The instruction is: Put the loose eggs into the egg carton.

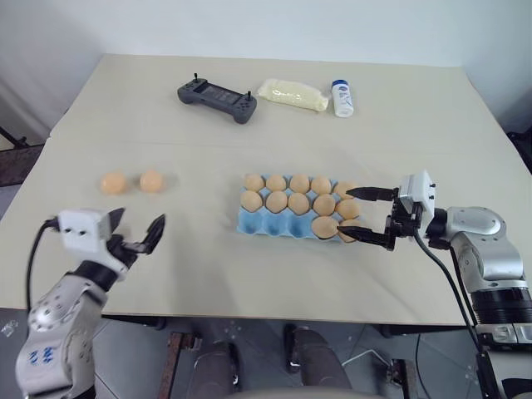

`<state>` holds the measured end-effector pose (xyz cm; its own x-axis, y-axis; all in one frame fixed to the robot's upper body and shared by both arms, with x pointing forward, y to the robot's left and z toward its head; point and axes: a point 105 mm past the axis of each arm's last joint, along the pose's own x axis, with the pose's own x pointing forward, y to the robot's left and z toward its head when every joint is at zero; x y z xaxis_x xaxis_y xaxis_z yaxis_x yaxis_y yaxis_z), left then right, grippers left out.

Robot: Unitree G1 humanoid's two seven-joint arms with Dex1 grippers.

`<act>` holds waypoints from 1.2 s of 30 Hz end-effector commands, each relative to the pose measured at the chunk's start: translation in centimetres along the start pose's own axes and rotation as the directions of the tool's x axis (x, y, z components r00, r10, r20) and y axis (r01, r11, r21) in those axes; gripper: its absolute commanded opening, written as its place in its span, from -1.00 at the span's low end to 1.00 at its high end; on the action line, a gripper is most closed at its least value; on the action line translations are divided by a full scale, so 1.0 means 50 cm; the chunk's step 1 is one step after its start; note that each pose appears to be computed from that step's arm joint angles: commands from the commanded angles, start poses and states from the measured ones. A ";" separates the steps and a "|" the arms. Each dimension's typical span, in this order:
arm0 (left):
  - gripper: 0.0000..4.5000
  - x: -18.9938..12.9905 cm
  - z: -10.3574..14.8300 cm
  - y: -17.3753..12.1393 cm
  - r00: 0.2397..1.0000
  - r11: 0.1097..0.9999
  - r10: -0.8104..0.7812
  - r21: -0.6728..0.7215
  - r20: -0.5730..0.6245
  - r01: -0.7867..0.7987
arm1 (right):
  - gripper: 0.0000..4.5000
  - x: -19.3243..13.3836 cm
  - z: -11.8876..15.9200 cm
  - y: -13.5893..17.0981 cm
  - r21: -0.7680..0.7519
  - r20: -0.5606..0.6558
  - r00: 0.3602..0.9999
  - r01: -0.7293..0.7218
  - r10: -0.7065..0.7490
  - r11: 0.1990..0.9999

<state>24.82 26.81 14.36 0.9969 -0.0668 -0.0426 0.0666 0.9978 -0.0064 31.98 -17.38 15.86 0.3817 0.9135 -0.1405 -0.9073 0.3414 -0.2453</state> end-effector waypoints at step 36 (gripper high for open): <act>0.99 0.016 -0.027 0.150 0.883 0.932 0.331 -0.030 -0.334 -0.361 | 1.00 -0.001 0.002 0.003 -0.029 0.008 1.000 -0.022 0.022 0.999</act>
<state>25.74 33.94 12.16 0.8781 0.2626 -0.3999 -0.3060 0.9509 -0.0476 32.00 -17.18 14.57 0.3505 0.9230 -0.1585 -0.9234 0.3123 -0.2232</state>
